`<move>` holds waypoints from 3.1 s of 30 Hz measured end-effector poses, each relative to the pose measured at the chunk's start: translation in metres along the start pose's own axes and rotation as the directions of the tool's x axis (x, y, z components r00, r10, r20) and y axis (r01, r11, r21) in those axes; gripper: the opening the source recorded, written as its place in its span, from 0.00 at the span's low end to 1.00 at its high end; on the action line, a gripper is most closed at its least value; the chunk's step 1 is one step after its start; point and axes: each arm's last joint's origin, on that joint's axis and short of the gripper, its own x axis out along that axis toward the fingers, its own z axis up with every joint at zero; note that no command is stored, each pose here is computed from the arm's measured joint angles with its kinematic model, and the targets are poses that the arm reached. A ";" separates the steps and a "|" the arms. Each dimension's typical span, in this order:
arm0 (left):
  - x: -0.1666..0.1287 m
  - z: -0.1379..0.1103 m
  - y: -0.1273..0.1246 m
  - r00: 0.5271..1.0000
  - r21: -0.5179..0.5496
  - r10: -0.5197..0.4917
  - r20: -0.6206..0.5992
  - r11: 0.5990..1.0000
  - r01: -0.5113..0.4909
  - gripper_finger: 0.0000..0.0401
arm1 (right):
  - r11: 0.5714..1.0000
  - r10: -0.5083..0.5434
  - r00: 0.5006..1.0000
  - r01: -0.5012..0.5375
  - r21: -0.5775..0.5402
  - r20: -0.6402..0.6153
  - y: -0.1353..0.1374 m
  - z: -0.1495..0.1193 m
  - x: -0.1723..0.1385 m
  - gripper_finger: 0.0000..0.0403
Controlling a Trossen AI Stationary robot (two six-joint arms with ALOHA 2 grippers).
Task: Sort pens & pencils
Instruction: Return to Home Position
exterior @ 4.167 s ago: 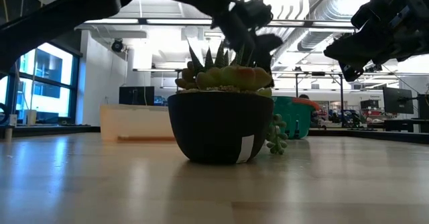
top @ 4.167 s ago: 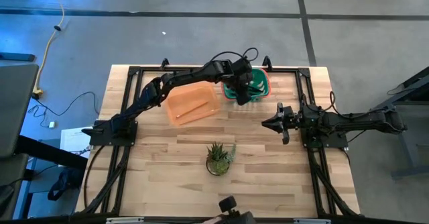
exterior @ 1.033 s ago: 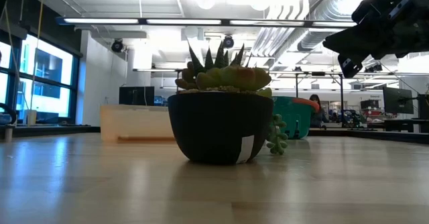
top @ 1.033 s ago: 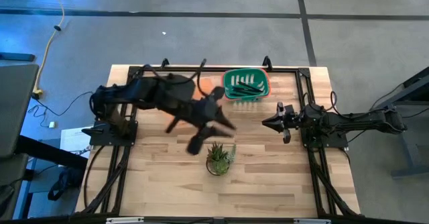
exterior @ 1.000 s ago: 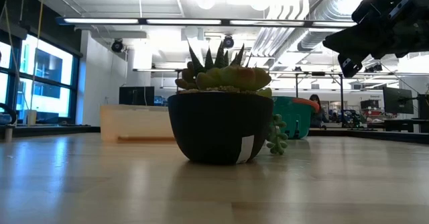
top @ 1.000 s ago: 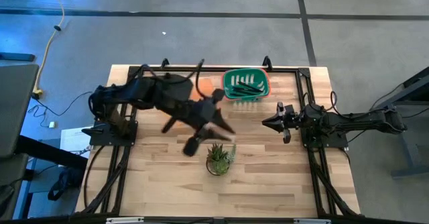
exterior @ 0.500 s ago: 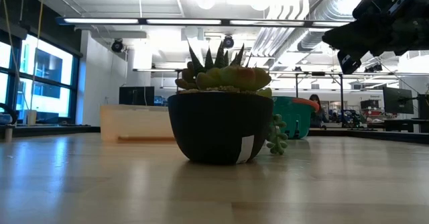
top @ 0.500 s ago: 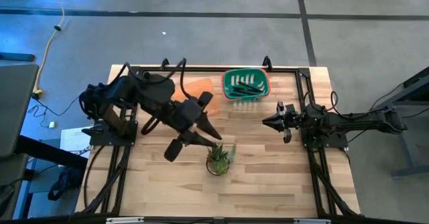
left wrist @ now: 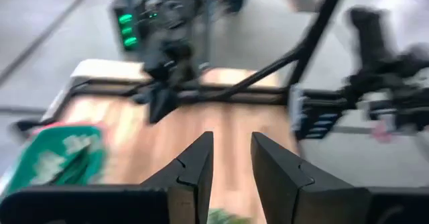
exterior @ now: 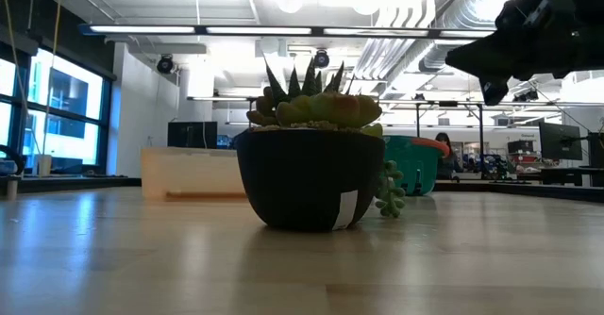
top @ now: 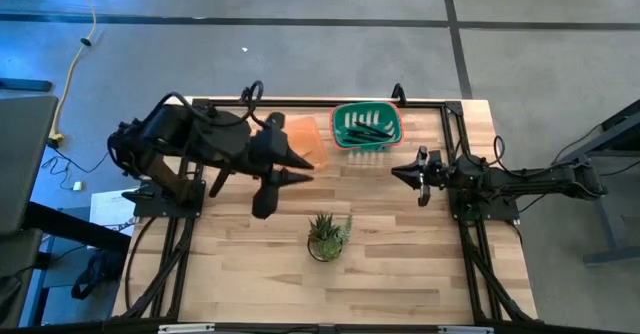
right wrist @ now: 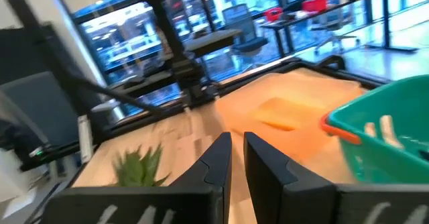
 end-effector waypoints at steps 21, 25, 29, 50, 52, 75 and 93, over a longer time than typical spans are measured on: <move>-0.010 -0.019 0.010 0.967 0.128 0.196 -0.160 0.976 -0.176 0.22 | 0.997 -0.074 0.991 0.074 0.007 0.116 0.000 0.009 -0.001 0.08; -0.009 -0.015 0.010 0.970 0.090 0.209 -0.123 0.976 -0.198 0.22 | 0.997 -0.074 0.991 0.073 0.011 0.115 0.000 0.009 -0.001 0.08; -0.008 -0.012 0.009 0.977 0.100 0.193 -0.092 0.978 -0.184 0.22 | 0.997 -0.074 0.991 0.074 0.008 0.115 0.000 0.009 -0.001 0.08; -0.030 -0.004 0.015 0.964 -0.065 0.266 0.016 0.962 -0.264 0.22 | 0.997 -0.074 0.991 0.074 0.010 0.115 0.000 0.009 0.000 0.08; -0.027 -0.003 0.013 0.972 -0.138 0.234 0.021 0.964 -0.229 0.22 | 0.997 -0.074 0.990 0.073 0.012 0.117 0.000 0.009 -0.001 0.08; -0.020 0.025 0.010 0.892 -0.260 0.352 0.282 0.924 -0.282 0.22 | 0.977 -0.075 0.975 0.030 0.211 0.208 0.002 0.018 -0.002 0.08; -0.020 0.024 0.012 0.874 0.019 0.401 0.274 0.907 -0.421 0.22 | 0.974 -0.077 0.975 0.028 0.226 0.209 0.001 0.018 -0.002 0.08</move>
